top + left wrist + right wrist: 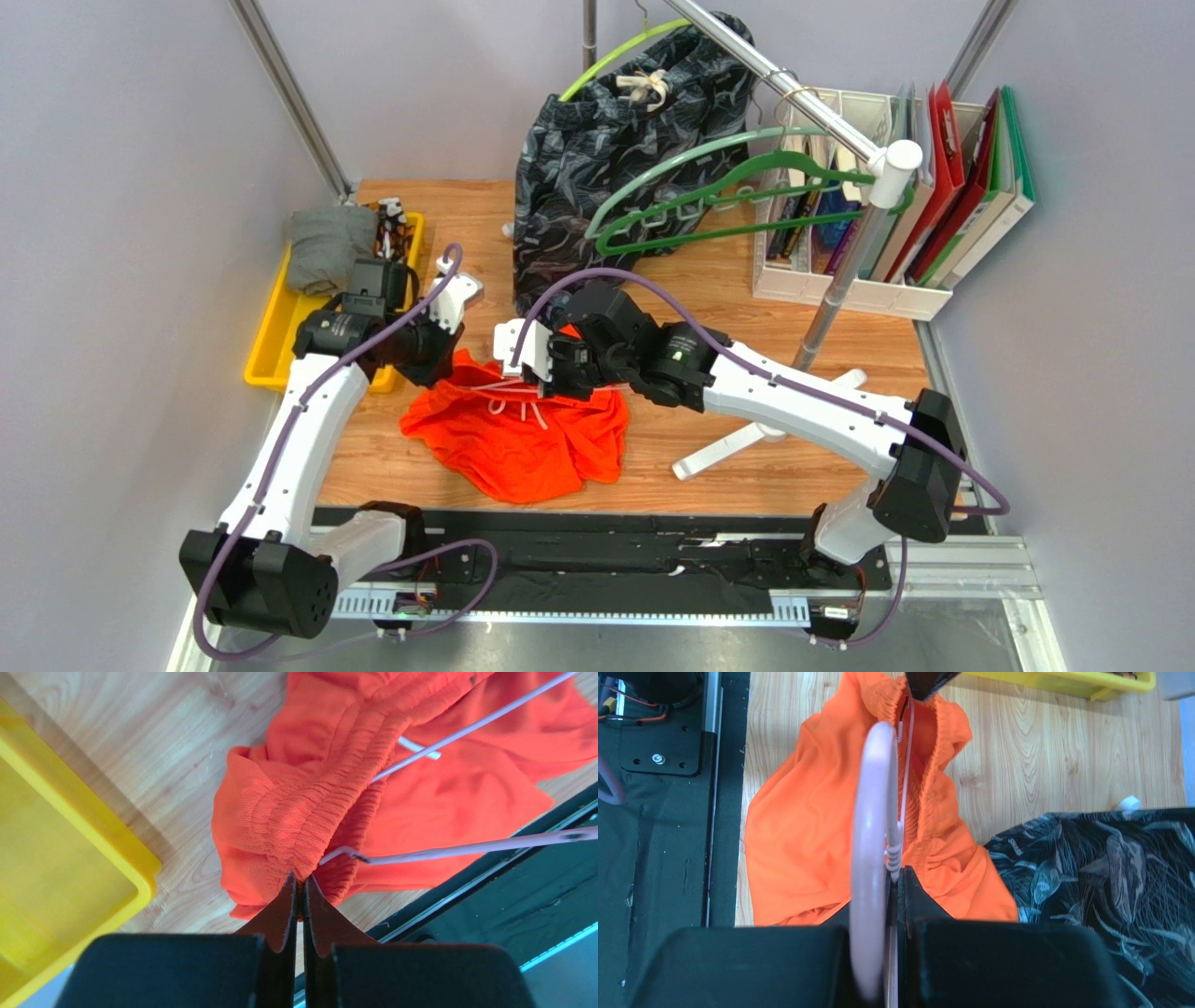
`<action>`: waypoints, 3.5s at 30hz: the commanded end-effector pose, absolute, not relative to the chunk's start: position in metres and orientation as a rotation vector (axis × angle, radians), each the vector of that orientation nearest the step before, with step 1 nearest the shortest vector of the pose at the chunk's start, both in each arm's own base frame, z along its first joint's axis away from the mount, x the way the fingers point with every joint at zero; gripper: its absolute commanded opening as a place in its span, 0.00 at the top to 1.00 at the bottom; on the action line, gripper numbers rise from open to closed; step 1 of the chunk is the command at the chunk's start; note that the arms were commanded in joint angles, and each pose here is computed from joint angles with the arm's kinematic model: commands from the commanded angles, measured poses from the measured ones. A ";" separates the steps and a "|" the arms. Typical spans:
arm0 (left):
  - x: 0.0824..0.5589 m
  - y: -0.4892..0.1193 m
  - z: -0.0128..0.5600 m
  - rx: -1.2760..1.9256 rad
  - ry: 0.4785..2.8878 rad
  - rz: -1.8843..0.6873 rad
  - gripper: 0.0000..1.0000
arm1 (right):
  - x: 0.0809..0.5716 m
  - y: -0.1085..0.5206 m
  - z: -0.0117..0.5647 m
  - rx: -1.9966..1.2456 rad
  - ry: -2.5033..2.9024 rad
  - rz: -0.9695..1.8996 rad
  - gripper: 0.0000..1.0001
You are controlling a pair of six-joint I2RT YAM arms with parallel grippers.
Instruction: Place the shorts on the hanger
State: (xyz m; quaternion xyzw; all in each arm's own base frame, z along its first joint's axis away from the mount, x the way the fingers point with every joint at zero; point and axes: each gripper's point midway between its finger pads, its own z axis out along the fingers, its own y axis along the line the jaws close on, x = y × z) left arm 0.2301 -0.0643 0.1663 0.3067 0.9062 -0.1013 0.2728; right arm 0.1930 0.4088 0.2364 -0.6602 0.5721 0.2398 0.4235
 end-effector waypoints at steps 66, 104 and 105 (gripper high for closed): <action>0.242 -0.077 0.160 1.314 1.918 -0.405 1.00 | 0.208 0.384 0.251 -1.341 1.328 0.776 0.23; 0.245 -0.069 0.143 1.218 2.089 -0.471 1.00 | 0.275 0.419 0.088 -1.379 1.541 0.142 0.60; 0.245 -0.068 0.143 1.222 2.086 -0.467 1.00 | 0.282 0.416 0.092 -1.355 1.554 0.132 0.62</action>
